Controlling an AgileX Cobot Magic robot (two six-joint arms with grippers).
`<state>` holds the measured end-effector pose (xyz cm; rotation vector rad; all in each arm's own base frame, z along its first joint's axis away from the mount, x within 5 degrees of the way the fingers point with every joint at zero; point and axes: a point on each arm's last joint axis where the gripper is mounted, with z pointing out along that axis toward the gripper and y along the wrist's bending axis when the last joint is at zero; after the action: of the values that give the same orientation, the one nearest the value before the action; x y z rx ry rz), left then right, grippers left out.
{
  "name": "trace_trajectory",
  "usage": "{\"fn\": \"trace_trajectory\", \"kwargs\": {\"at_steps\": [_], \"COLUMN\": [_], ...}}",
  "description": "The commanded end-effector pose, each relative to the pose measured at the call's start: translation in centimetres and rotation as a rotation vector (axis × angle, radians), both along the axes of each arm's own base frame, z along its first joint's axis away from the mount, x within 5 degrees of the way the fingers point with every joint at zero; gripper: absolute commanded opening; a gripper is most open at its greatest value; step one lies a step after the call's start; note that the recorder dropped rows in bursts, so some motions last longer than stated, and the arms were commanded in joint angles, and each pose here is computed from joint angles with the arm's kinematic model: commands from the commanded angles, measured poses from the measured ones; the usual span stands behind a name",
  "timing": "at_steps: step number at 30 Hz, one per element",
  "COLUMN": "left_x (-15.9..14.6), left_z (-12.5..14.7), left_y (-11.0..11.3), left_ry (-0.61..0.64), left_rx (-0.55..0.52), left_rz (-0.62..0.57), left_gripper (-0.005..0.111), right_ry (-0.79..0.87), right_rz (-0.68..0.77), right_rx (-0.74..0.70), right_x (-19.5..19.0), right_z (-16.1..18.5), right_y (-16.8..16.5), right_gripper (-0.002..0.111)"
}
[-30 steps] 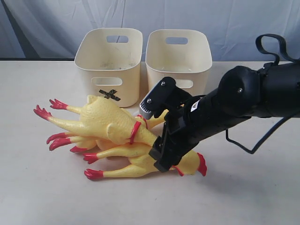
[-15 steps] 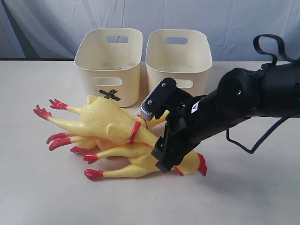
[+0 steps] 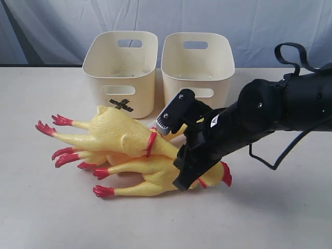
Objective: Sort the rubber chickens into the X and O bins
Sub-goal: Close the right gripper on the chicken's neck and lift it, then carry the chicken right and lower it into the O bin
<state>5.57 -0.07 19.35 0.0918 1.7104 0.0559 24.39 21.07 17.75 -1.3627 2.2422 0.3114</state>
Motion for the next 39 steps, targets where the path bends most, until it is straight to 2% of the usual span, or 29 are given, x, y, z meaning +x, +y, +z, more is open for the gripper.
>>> {"fn": "trace_trajectory", "kwargs": {"at_steps": [1, 3, 13, 24, 33, 39], "left_x": [0.0, 0.0, 0.0, 0.0, 0.0, 0.0], "left_z": [-0.1, -0.1, -0.1, -0.1, -0.1, -0.1], "left_y": [0.0, 0.0, 0.0, 0.0, 0.0, 0.0], "left_ry": [-0.006, -0.006, -0.006, -0.006, -0.006, -0.006], "left_rx": [0.001, 0.001, 0.001, 0.001, 0.001, 0.001], "left_rz": [0.001, 0.001, 0.001, 0.001, 0.001, 0.001], "left_gripper": [0.0, 0.0, 0.0, 0.0, 0.0, 0.0], "right_ry": [0.009, 0.009, -0.019, -0.13, -0.166, -0.143], "right_rz": [0.005, 0.005, 0.003, -0.002, -0.145, -0.36], "right_rx": [0.0, 0.0, 0.02, 0.12, 0.277, 0.364], "right_x": [-0.1, -0.1, -0.2, -1.4, -2.5, -0.6], "right_z": [0.0, 0.0, 1.0, 5.9, 10.4, 14.1], "right_y": [0.1, 0.1, 0.0, -0.9, -2.2, -3.7], "right_gripper": [0.008, -0.001, -0.001, -0.001, -0.001, -0.001]}}
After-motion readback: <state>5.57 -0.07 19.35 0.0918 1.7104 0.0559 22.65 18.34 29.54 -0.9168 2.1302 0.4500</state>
